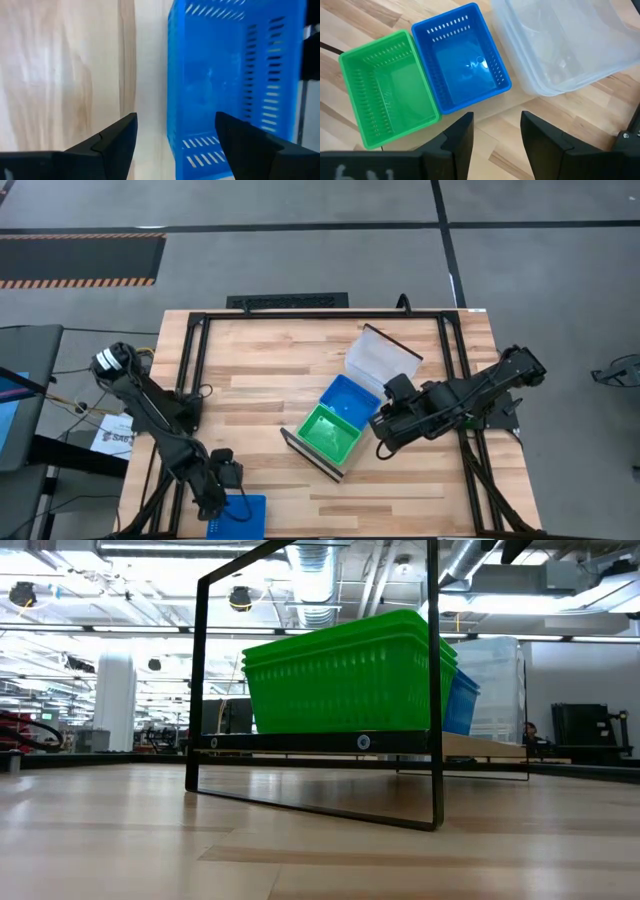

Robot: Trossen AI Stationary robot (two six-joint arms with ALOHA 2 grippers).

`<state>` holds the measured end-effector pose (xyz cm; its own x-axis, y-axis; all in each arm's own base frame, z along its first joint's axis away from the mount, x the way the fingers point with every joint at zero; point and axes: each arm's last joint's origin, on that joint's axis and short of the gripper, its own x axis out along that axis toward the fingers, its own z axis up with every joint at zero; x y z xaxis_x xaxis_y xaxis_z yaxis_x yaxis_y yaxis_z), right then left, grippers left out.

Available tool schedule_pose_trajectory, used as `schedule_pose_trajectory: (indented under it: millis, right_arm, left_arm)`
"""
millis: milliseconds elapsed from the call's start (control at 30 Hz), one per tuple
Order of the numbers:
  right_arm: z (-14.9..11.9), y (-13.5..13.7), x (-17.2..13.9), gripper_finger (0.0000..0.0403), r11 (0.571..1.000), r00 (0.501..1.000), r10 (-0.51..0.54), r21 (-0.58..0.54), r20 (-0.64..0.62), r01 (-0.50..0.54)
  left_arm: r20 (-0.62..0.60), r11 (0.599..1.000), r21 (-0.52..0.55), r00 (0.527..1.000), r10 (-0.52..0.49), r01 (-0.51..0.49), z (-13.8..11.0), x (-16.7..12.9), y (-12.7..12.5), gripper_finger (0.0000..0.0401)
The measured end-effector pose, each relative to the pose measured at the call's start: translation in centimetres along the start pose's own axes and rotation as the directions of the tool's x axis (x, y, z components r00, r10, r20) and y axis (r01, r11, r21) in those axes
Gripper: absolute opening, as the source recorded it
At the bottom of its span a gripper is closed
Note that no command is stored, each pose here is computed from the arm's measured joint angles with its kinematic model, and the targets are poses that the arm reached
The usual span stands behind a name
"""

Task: Stack baskets on shelf by color
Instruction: Stack the blue bin on the other blue bins on the shelf

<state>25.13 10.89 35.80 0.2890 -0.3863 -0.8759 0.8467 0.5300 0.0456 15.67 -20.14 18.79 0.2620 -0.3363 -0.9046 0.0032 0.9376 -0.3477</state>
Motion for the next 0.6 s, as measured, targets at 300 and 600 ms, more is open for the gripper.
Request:
schedule_pose_trajectory:
  millis: [300, 600]
  right_arm:
    - [-0.1, 0.0, -0.1, 0.0181, 1.000, 1.000, 0.003, -0.006, 0.000, -0.003]
    - [-0.2, 0.1, -0.1, 0.0176, 1.000, 1.000, 0.007, -0.029, 0.000, -0.007]
  left_arm:
    - [-0.019, 0.999, 0.033, 1.000, 0.005, -0.004, 0.0, 1.6, -0.3, 0.0195]
    - [-0.027, 0.998, 0.032, 0.998, 0.048, -0.047, -0.8, 2.4, 0.8, 0.0016]
